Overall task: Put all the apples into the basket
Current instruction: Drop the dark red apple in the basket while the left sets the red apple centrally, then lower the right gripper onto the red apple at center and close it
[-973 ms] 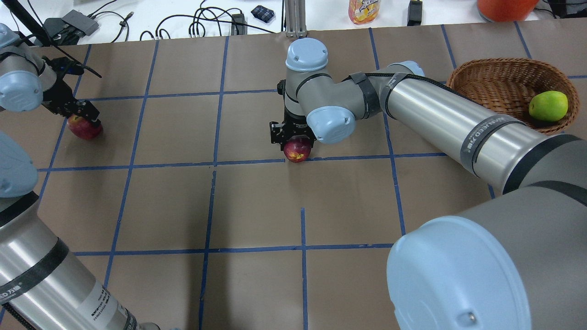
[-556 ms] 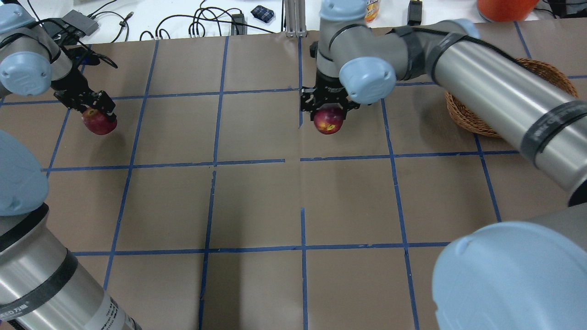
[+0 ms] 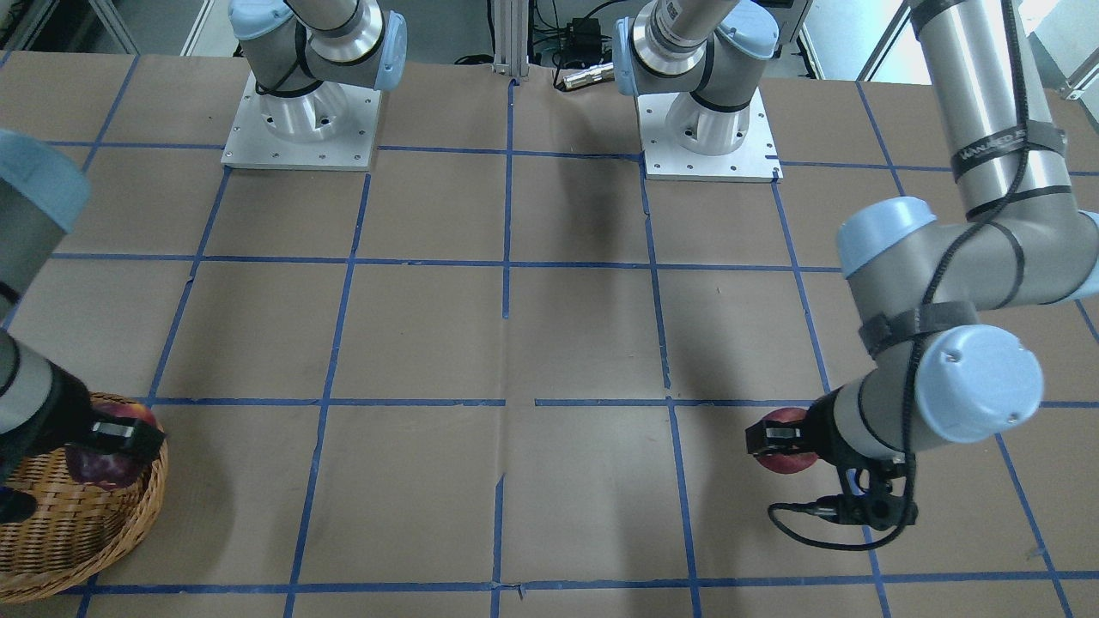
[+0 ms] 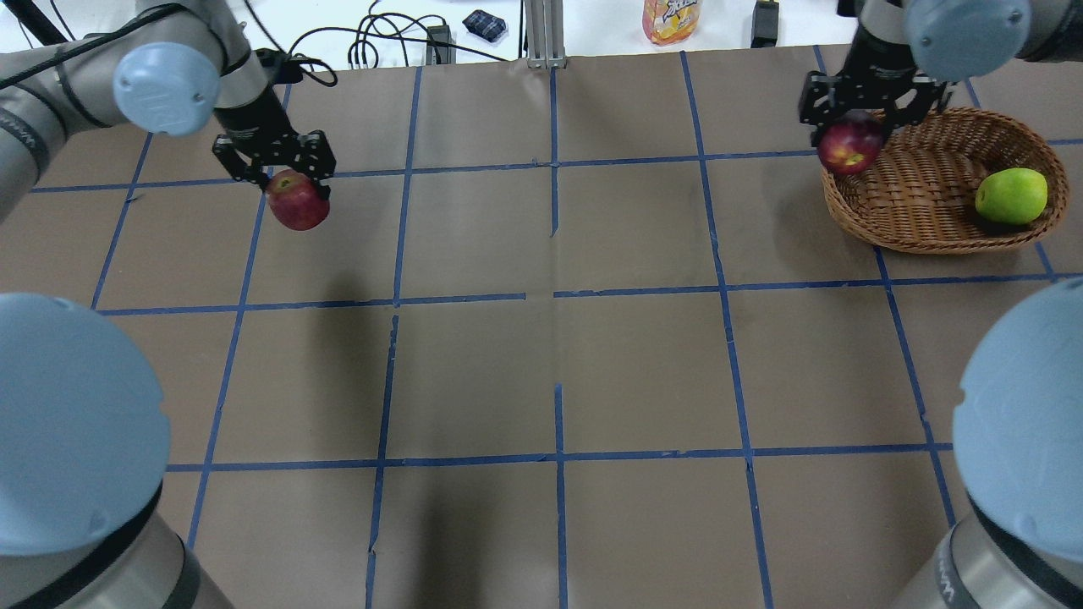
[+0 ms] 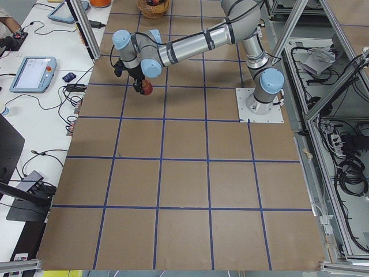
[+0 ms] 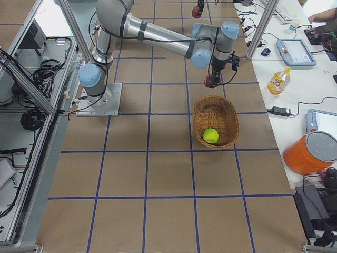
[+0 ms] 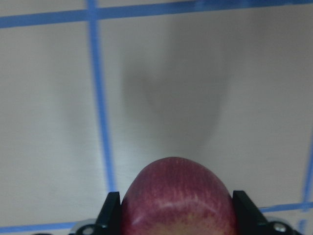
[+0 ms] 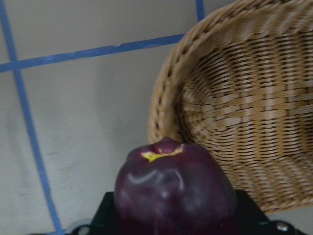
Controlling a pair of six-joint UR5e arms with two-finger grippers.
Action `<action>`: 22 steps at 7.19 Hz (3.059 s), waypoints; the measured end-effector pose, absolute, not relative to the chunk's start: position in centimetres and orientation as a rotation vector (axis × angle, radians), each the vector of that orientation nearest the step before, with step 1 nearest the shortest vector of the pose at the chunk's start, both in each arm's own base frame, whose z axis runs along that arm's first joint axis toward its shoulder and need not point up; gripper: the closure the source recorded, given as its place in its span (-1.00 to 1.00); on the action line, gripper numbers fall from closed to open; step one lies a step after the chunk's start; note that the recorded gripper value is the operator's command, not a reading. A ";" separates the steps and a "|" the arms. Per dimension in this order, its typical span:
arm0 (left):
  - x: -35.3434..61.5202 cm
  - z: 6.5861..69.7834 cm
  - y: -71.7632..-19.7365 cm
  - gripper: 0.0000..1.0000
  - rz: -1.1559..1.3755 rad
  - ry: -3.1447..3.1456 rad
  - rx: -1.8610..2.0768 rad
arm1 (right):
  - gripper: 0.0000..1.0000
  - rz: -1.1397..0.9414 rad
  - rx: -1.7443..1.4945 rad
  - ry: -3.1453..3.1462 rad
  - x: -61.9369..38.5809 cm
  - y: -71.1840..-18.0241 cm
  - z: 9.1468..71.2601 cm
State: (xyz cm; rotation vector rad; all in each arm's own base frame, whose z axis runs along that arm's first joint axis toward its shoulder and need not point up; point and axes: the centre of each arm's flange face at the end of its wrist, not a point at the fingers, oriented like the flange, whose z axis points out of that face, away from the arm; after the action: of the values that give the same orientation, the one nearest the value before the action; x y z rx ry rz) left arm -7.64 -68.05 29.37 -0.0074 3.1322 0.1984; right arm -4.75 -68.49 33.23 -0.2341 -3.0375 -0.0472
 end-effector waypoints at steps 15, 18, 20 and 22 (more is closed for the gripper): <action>-25.7 30.8 -59.9 -1.00 0.210 3.253 -0.391 | -1.00 -0.038 -0.240 -3.099 5.2 -66.2 36.7; -18.0 40.9 -55.2 -1.00 0.342 3.258 -0.145 | -1.00 -0.113 -0.393 -3.113 22.4 -62.9 34.8; -16.5 46.5 -51.1 -1.00 0.211 3.231 0.067 | -1.00 -0.220 -0.438 -3.113 30.6 -60.6 30.8; -15.6 47.4 -48.8 -1.00 0.111 3.172 0.090 | -1.00 -0.307 -0.478 -3.082 35.7 -59.1 25.7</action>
State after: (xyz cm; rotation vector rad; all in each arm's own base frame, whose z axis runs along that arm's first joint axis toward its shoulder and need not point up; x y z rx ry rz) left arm -15.64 -48.84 47.39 0.0902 3.1725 0.1107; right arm 35.72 -59.14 25.66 -0.4781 -3.0821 -0.3070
